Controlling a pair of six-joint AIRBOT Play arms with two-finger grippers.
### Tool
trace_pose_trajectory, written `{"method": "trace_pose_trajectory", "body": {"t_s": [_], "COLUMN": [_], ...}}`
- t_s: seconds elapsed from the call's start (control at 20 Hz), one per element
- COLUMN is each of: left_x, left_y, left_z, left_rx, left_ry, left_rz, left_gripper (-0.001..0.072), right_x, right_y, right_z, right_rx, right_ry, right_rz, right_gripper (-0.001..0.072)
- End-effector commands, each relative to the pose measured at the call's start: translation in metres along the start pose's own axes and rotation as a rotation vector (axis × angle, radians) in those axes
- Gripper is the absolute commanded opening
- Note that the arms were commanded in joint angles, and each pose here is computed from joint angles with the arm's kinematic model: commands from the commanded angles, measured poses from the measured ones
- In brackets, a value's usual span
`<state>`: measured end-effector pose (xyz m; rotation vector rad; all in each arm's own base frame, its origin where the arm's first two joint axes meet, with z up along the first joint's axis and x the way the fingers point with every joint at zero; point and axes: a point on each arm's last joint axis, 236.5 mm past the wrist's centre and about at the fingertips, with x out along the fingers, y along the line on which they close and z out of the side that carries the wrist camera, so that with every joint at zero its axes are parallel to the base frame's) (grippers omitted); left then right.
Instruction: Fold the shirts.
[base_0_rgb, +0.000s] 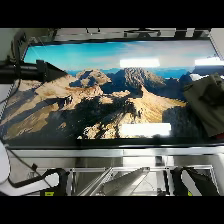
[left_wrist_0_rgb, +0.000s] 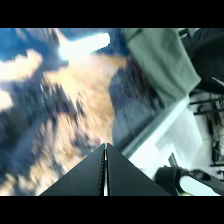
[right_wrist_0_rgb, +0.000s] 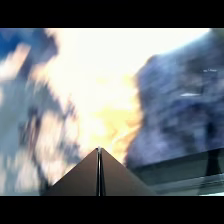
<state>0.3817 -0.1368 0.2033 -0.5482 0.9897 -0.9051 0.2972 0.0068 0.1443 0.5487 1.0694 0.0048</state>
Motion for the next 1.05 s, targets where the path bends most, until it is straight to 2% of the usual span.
{"method": "trace_pose_trajectory", "body": {"t_s": [0.0,0.15,0.3,1.0], "left_x": [0.027,0.047,0.051,0.049], "left_y": [-0.011,-0.019,-0.021,-0.02], "left_z": [-0.079,-0.137,-0.161,-0.173], "left_rx": [-0.055,-0.09,-0.095,-0.086], "left_ry": [0.056,0.093,0.082,0.009], "left_rz": [0.01,-0.001,0.006,0.034], "left_gripper": [0.0,0.0,0.0,-0.0001], "right_x": [0.04,0.061,0.062,0.063], "right_y": [0.041,0.045,0.047,0.047], "right_z": [-0.077,-0.115,-0.117,-0.119], "right_rx": [-0.187,-0.235,-0.249,-0.247], "right_ry": [0.075,0.151,0.158,0.167], "right_rz": [0.107,0.125,0.135,0.132], "right_gripper": [0.0016,0.0016,0.0016,0.0016]}}
